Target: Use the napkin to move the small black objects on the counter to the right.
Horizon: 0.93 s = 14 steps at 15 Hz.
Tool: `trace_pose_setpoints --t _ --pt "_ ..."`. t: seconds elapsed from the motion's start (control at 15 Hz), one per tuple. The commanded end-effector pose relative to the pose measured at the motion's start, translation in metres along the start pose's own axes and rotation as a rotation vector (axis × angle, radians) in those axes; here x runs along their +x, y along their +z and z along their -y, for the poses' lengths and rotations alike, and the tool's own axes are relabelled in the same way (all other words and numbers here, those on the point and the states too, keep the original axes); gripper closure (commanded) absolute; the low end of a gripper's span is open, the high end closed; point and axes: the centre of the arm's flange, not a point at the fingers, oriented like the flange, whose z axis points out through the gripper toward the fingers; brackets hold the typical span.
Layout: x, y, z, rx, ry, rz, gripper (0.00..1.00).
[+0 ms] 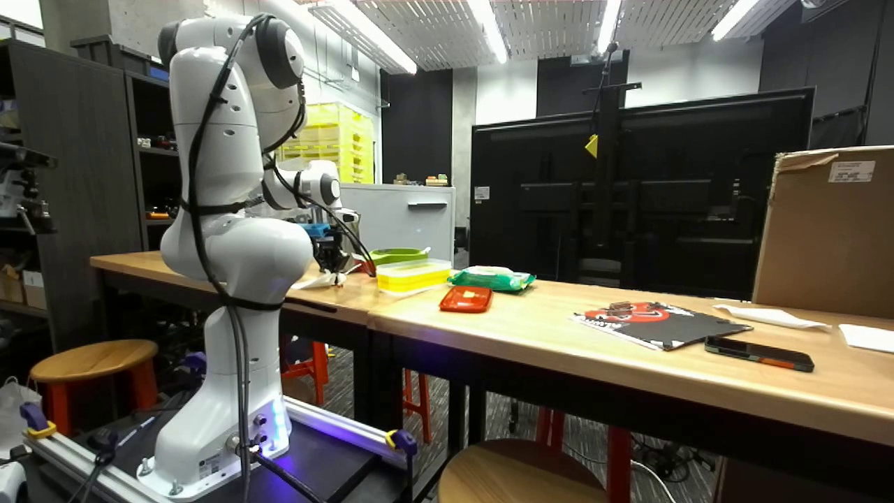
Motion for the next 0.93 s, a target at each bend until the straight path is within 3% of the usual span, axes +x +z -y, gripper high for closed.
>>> trace_pose_setpoints --t 0.0,0.87 --pt "-0.018 0.003 -0.025 -0.052 0.06 -0.028 1.0" --pt "-0.039 0.004 -0.07 -0.097 0.207 -0.054 1.0"
